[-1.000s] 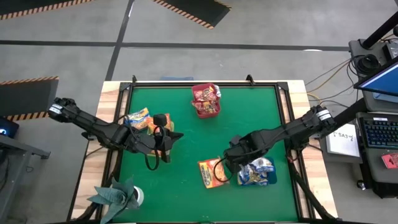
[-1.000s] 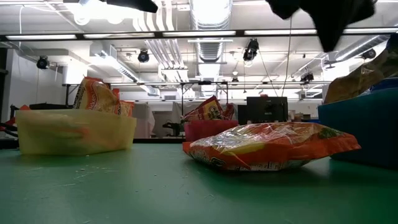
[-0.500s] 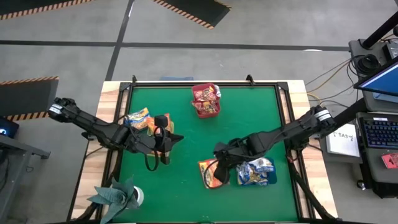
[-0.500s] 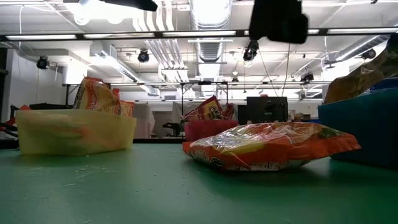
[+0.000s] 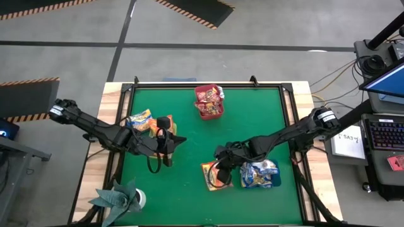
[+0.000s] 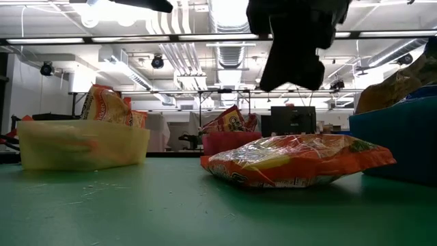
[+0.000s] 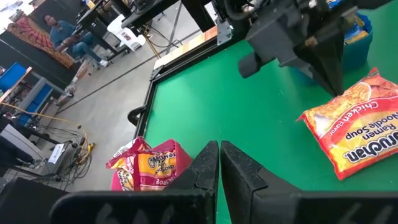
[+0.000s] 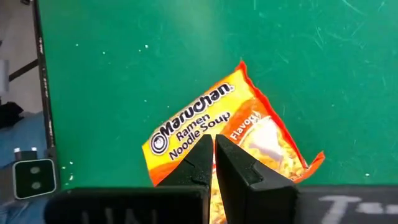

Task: Sort Maruchan noodles
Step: Put the noodle pack into the yellow bin

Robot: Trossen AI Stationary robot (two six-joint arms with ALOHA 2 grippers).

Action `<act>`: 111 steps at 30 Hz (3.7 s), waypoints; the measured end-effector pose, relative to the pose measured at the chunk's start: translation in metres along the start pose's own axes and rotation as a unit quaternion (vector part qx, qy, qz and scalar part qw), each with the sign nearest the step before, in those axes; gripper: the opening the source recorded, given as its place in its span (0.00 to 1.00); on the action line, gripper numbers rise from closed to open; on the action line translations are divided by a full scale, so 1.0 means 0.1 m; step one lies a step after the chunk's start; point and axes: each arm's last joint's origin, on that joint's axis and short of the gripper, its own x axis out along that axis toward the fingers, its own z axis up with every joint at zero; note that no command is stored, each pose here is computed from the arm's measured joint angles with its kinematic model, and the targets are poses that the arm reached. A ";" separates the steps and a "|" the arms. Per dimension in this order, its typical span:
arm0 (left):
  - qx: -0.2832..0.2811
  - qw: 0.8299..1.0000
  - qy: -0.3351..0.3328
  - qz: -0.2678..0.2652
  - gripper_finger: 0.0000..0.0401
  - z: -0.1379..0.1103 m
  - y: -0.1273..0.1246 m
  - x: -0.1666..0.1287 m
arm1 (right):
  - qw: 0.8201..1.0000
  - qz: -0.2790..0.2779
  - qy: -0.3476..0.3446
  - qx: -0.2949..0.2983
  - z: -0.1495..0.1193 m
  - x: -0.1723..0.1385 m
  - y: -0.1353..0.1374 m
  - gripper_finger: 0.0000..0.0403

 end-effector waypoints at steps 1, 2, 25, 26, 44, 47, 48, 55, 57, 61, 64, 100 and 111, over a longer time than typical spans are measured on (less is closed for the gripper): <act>0.000 1.000 0.000 0.000 0.00 0.00 0.00 0.00 | 1.000 0.000 -0.001 0.001 -0.02 0.02 -0.02 0.02; 0.000 1.000 0.000 0.000 0.00 0.00 0.00 0.00 | 1.000 0.001 -0.001 0.001 -0.04 0.04 -0.04 0.02; -0.005 1.000 0.002 0.000 0.00 0.00 0.00 0.00 | 0.991 -0.126 -0.053 -0.015 0.42 0.68 -0.34 0.02; -0.005 1.000 0.001 0.000 0.00 0.00 0.00 0.00 | 0.990 -0.128 -0.061 -0.019 0.48 0.66 -0.37 0.02; -0.071 0.997 -0.002 -0.020 0.00 0.00 -0.03 0.02 | 0.994 -0.084 -0.032 -0.068 0.59 0.17 -0.46 0.02; -0.079 0.996 0.001 -0.038 0.00 0.00 -0.10 0.09 | 0.993 -0.088 -0.026 -0.075 0.54 0.19 -0.48 0.02; -0.083 0.996 0.004 -0.040 0.00 -0.01 -0.13 0.13 | 0.993 -0.090 -0.022 -0.075 0.52 0.21 -0.50 0.02; -0.050 0.996 0.060 -0.051 0.00 -0.14 -0.42 0.44 | 0.992 -0.104 0.005 -0.078 0.36 0.29 -0.60 0.02; -0.039 0.995 0.076 -0.053 0.00 -0.19 -0.50 0.52 | 0.991 -0.106 0.014 -0.075 0.31 0.31 -0.64 0.02; -0.026 0.992 0.100 -0.066 0.00 -0.28 -0.62 0.65 | 0.991 -0.111 0.024 -0.073 0.20 0.25 -0.70 0.02; -0.032 0.988 0.112 -0.102 0.00 -0.33 -0.69 0.72 | 0.991 -0.108 0.018 -0.074 0.11 0.15 -0.74 0.02; -0.069 0.964 0.216 -0.140 0.00 -0.76 -1.09 1.15 | 0.985 0.017 -0.135 0.106 -0.11 0.12 -0.89 0.68; -0.078 0.963 0.217 -0.138 0.00 -0.79 -1.11 1.19 | 0.983 0.014 -0.149 0.108 -0.10 0.27 -0.92 0.81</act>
